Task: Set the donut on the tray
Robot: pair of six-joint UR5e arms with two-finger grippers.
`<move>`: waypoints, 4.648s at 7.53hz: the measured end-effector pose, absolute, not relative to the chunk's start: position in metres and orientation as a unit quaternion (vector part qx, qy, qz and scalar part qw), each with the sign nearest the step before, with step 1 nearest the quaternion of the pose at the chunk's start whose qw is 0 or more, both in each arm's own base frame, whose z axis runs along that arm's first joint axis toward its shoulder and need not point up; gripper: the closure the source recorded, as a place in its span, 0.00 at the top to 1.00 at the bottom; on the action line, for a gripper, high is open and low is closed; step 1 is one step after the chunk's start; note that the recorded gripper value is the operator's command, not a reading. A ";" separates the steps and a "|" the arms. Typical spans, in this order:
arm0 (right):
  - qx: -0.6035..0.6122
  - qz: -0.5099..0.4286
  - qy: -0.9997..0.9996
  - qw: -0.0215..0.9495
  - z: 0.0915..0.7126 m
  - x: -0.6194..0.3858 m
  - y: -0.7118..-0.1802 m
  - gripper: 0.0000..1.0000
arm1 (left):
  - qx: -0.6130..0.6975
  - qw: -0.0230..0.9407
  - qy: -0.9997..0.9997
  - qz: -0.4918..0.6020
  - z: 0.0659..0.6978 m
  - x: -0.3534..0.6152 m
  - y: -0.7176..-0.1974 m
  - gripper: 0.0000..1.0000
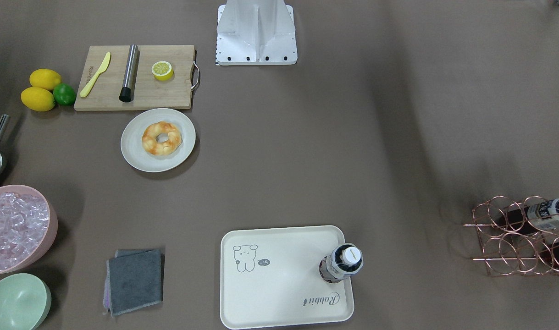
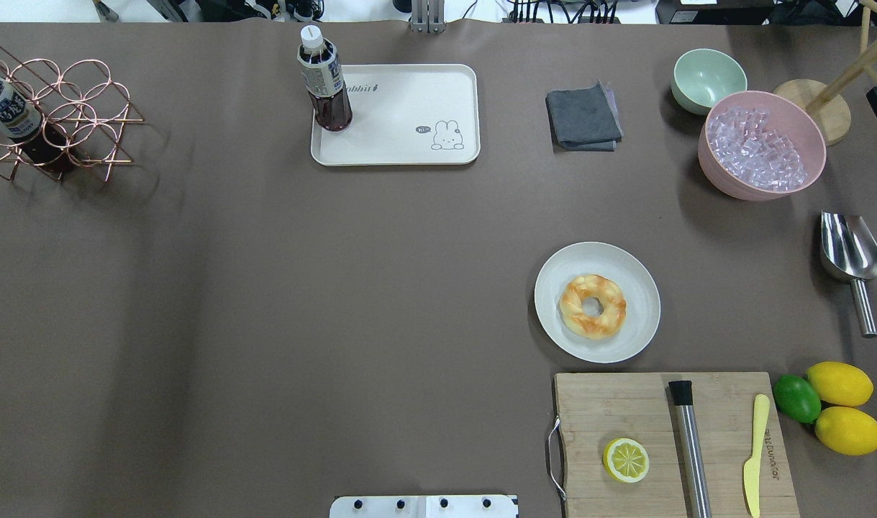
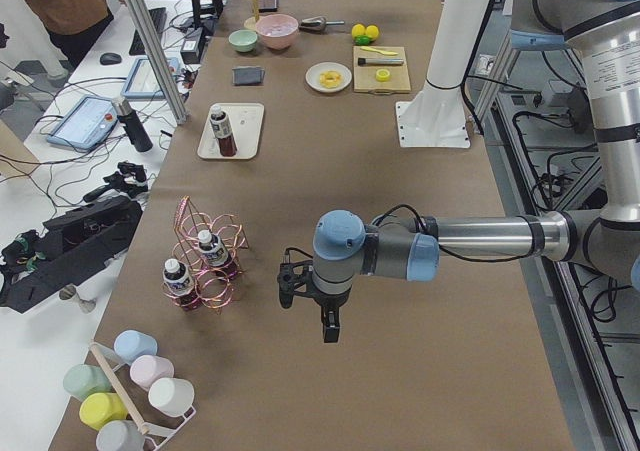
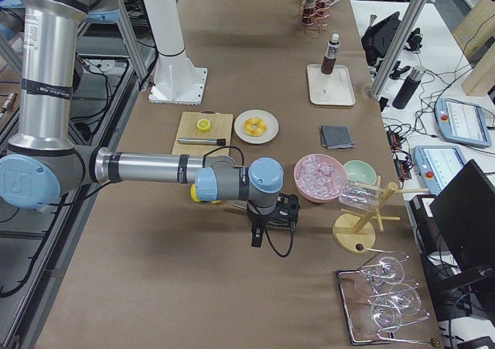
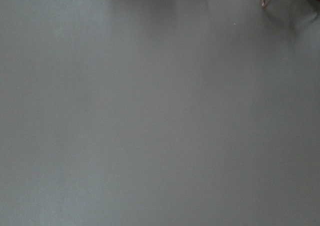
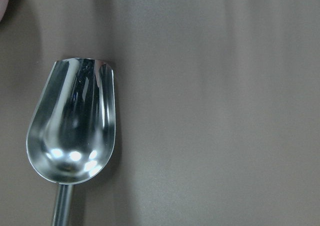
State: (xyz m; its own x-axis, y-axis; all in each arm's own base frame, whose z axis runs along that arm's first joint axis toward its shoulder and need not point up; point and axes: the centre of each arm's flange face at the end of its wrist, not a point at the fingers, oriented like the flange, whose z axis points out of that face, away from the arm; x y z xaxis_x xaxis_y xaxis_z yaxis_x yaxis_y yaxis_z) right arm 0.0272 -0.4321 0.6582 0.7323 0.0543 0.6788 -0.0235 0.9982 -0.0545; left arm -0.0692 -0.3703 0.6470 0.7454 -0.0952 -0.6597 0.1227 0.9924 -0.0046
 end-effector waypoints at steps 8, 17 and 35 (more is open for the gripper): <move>-0.019 0.020 -0.366 0.930 0.657 0.028 -0.432 1.00 | 0.017 0.934 0.353 -0.059 0.648 -0.069 -0.368 0.98; -0.031 0.033 -0.407 0.912 0.521 -0.117 -0.480 1.00 | 0.014 0.934 0.352 -0.059 0.651 -0.069 -0.368 0.98; -0.040 0.060 -0.361 0.930 0.449 -0.393 -0.434 0.06 | 0.017 0.934 0.352 -0.059 0.649 -0.069 -0.367 0.98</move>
